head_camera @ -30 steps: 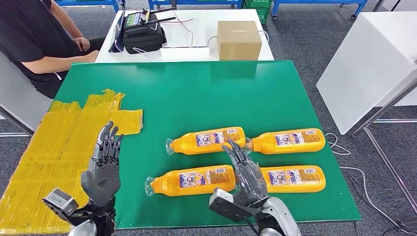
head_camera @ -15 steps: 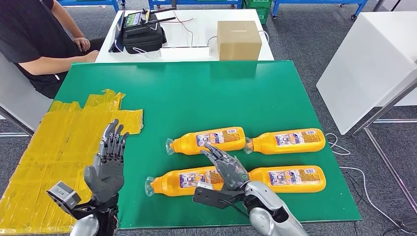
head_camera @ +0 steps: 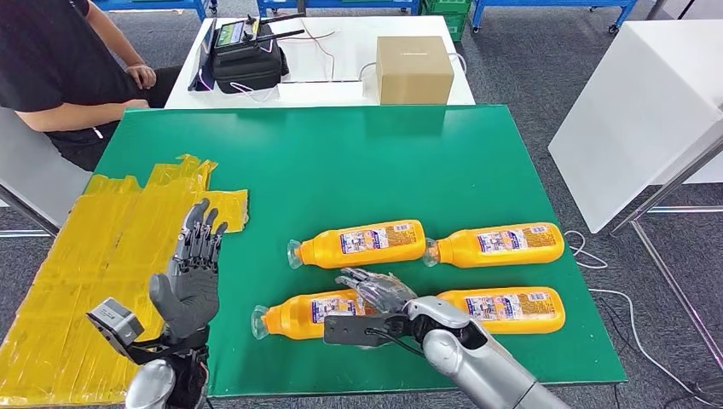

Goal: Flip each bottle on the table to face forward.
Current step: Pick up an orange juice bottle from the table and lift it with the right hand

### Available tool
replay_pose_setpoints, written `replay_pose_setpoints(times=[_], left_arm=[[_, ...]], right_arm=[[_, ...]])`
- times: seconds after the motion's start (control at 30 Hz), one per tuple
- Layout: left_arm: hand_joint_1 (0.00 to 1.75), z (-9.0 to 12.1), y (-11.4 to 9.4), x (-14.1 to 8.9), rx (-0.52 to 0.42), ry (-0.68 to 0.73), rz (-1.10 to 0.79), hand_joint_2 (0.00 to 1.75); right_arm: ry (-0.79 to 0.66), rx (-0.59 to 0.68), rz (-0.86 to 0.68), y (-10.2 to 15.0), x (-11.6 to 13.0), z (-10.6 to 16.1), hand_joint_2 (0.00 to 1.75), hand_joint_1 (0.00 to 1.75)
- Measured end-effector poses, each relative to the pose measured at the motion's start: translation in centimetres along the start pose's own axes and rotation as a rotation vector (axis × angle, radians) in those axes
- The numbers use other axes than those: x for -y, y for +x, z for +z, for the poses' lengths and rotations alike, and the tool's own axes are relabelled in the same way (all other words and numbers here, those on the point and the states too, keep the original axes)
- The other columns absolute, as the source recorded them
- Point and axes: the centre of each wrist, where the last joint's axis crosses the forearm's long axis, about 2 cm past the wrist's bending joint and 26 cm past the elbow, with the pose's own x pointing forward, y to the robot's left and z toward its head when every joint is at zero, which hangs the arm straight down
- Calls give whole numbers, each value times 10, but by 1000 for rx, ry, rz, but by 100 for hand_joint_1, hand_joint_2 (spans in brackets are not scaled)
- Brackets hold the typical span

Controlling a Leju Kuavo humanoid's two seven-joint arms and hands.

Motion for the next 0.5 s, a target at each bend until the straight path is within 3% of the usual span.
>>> replay_pose_setpoints(times=[0.27,0.33,0.4,0.47,0.5], left_arm=[[0,2,-5,1,-10,12,8,0],[0,2,-6,0,-14,13,8,0],[0,3,-7,0,-17,13,8,0],[0,2,-7,0,-17,12,11,0],[0,1,-7,1,-16,12,12,0]], right_arm=[[65,-39,33,-19,5,4,175,0],[76,-50,39,-23,4,5,175,31],[92,-61,40,-27,1,6,175,118],[107,-65,37,-29,0,7,175,175],[114,-66,33,-30,0,7,175,175]])
